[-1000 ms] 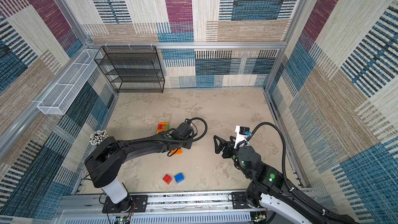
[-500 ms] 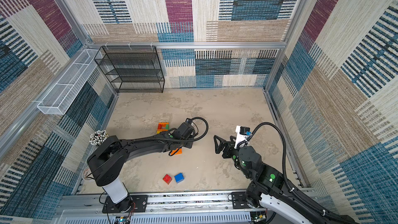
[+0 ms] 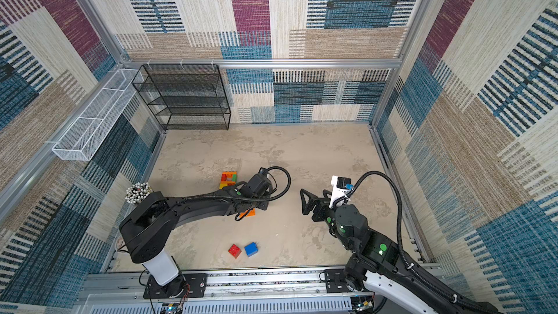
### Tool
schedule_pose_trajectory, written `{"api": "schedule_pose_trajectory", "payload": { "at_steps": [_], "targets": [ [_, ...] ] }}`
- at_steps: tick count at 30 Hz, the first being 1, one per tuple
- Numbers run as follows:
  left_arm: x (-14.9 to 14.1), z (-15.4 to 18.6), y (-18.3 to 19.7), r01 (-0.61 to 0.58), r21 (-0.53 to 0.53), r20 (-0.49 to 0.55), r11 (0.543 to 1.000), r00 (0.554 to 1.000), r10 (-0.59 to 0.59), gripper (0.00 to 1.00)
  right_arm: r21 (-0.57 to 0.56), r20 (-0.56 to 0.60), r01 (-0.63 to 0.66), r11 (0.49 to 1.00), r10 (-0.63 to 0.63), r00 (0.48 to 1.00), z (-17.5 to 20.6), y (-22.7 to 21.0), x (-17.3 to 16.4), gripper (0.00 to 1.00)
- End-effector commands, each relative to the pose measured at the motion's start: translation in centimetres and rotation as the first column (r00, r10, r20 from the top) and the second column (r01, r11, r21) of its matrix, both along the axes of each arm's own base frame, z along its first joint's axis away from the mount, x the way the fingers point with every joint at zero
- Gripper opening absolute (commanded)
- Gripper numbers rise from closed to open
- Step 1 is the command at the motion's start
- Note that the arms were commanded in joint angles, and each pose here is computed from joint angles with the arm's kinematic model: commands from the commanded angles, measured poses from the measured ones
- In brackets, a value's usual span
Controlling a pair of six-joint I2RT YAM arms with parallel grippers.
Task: Assemble the letter p with lego
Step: Assemble the lego brick with the lego brick.
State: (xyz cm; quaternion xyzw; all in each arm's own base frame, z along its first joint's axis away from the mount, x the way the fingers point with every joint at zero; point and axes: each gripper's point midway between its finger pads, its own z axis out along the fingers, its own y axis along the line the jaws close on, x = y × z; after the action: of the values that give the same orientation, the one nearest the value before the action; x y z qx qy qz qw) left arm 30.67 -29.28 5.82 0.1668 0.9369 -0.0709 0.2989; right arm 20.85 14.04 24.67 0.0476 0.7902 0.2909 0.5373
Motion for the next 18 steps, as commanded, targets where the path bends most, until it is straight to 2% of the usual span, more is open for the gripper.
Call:
{"api": "schedule_pose_trajectory", "payload": {
  "at_steps": [1,10,18],
  "targets": [
    [-0.9,-1.6,1.8,-0.039,0.100,-0.066,0.994,0.997,0.046,0.00,0.014,0.015,0.013,1.000,-0.013,1.000,0.8,-0.2,0.1,1.00],
    [-2.0,-3.8,2.3,-0.055,0.165,-0.144,0.985,0.986,0.080,0.00,0.002,0.049,0.055,0.998,-0.055,0.997,2.2,-1.6,-0.1,1.00],
    [-3.6,-5.4,1.6,-0.081,0.100,-0.238,0.992,0.966,0.103,0.00,-0.018,0.064,0.070,0.997,-0.069,0.996,2.9,-2.1,-0.1,1.00]
  ]
}}
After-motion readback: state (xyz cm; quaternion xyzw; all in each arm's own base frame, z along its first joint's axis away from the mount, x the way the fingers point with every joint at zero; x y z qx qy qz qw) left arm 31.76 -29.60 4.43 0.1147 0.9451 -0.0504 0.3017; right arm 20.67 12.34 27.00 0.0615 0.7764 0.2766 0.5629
